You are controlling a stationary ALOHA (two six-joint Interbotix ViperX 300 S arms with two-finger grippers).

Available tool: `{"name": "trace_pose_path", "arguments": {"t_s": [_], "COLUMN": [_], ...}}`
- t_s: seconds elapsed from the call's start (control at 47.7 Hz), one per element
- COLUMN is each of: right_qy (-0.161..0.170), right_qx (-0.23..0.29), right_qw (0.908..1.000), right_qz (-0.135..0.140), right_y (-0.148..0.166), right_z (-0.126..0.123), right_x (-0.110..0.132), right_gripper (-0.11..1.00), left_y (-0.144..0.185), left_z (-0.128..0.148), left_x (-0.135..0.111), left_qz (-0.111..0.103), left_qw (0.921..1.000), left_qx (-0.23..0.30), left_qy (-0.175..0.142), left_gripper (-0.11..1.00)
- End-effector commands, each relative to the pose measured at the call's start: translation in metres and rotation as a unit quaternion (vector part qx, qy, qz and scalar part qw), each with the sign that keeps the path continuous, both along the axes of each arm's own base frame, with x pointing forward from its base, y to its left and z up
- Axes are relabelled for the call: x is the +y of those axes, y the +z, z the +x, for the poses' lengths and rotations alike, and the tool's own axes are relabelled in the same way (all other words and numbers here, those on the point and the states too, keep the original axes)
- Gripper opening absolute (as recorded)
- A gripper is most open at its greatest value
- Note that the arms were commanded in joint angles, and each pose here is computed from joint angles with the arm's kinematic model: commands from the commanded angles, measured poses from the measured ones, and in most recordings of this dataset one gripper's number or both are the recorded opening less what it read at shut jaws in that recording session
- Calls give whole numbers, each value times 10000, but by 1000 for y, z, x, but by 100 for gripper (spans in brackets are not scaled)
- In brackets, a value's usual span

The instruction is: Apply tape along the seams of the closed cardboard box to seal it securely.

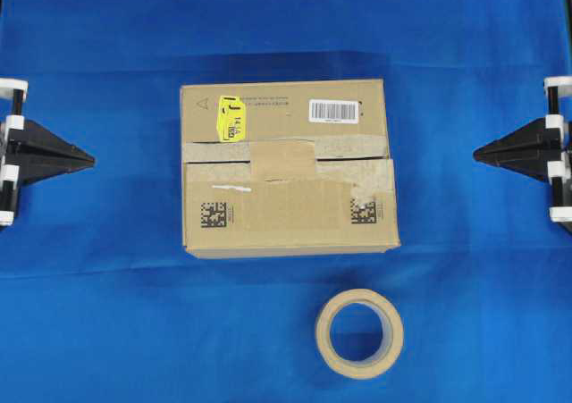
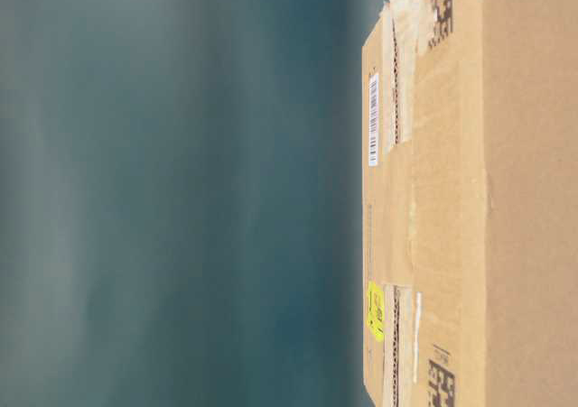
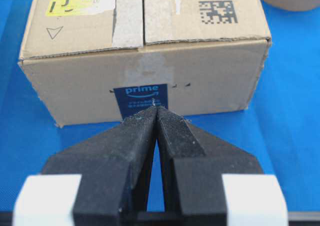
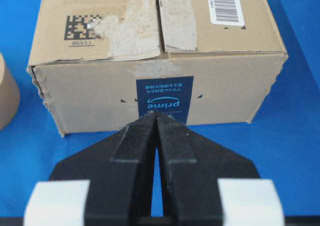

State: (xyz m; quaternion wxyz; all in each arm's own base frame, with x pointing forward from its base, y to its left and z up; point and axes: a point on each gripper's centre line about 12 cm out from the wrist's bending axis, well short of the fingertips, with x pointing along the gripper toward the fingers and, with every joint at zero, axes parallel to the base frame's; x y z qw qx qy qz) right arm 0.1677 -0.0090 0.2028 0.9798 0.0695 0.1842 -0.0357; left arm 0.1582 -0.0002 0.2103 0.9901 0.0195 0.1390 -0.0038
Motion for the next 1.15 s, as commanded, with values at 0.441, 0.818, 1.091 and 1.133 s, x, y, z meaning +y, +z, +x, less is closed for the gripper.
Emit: {"name": "trace_pose_path", "arguments": {"t_s": [0.441,0.818,1.091,1.133], "right_qy": [-9,-7,-9,1], "right_qx": [-53,-60,-60,-60], "right_qw": [10000,10000,10000,10000], "right_qz": [-6,-14,-6,-14], "right_y": [4,5,5,5], "right_z": [3,3,3,3], "right_x": [0,0,0,0], "right_gripper": [2,2,2,2], "left_y": [3,4,5,6], "left_z": [2,2,2,2], "left_x": [0,0,0,0], "left_qz": [8,8,8,8], "left_qw": [10000,10000,10000,10000], "left_qx": [-31,-69,-84,-92], "left_qy": [8,8,8,8], "left_gripper": [3,3,3,3]}}
